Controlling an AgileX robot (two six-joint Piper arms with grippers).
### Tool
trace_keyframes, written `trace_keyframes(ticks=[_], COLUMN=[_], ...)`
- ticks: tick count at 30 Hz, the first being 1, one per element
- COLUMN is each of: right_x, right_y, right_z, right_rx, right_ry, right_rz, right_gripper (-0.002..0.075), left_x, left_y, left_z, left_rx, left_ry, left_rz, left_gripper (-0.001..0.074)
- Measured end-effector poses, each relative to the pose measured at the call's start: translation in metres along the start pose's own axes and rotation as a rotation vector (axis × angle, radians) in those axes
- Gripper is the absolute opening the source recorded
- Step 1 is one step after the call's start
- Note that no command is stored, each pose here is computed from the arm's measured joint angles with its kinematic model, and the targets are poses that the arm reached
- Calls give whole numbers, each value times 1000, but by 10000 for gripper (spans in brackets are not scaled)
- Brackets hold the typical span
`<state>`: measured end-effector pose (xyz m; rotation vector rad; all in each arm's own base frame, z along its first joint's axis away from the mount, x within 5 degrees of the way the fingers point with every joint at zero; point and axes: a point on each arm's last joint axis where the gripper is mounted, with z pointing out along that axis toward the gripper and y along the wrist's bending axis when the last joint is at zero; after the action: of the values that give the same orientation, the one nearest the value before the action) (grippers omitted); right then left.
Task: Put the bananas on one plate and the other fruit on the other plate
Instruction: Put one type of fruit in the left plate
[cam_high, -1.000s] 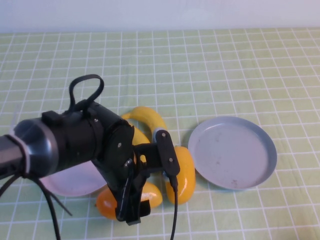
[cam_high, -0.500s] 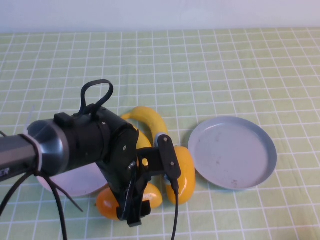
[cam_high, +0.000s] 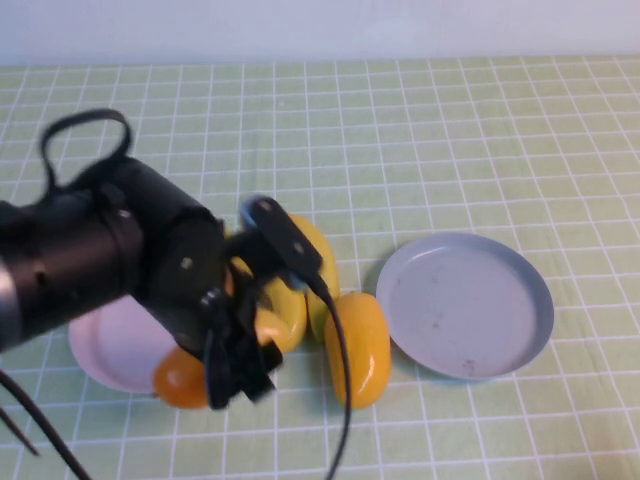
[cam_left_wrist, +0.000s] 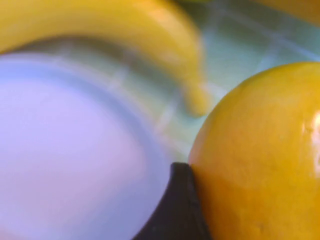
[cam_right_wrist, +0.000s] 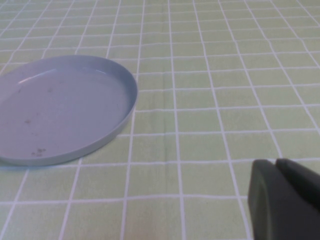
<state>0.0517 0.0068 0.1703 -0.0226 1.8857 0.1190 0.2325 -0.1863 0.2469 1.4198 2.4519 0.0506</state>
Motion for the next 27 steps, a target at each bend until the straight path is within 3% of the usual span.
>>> trace_keyframes(ticks=[5, 13, 17, 27], right_x=[0, 0, 0, 0], right_y=[0, 0, 0, 0], right_z=[0, 0, 0, 0], right_rx=[0, 0, 0, -1], right_ry=[0, 0, 0, 0], right_rz=[0, 0, 0, 2], right_gripper=[-15, -15, -15, -15], left_x=[21, 60, 65, 43], left_y=[45, 106, 118, 138], left_z=[-7, 6, 15, 48], left_rx=[-145, -174, -163, -111], left_ry=[34, 35, 46, 75], left_rz=[-269, -573, -632, -663], left_gripper=[543, 543, 543, 543])
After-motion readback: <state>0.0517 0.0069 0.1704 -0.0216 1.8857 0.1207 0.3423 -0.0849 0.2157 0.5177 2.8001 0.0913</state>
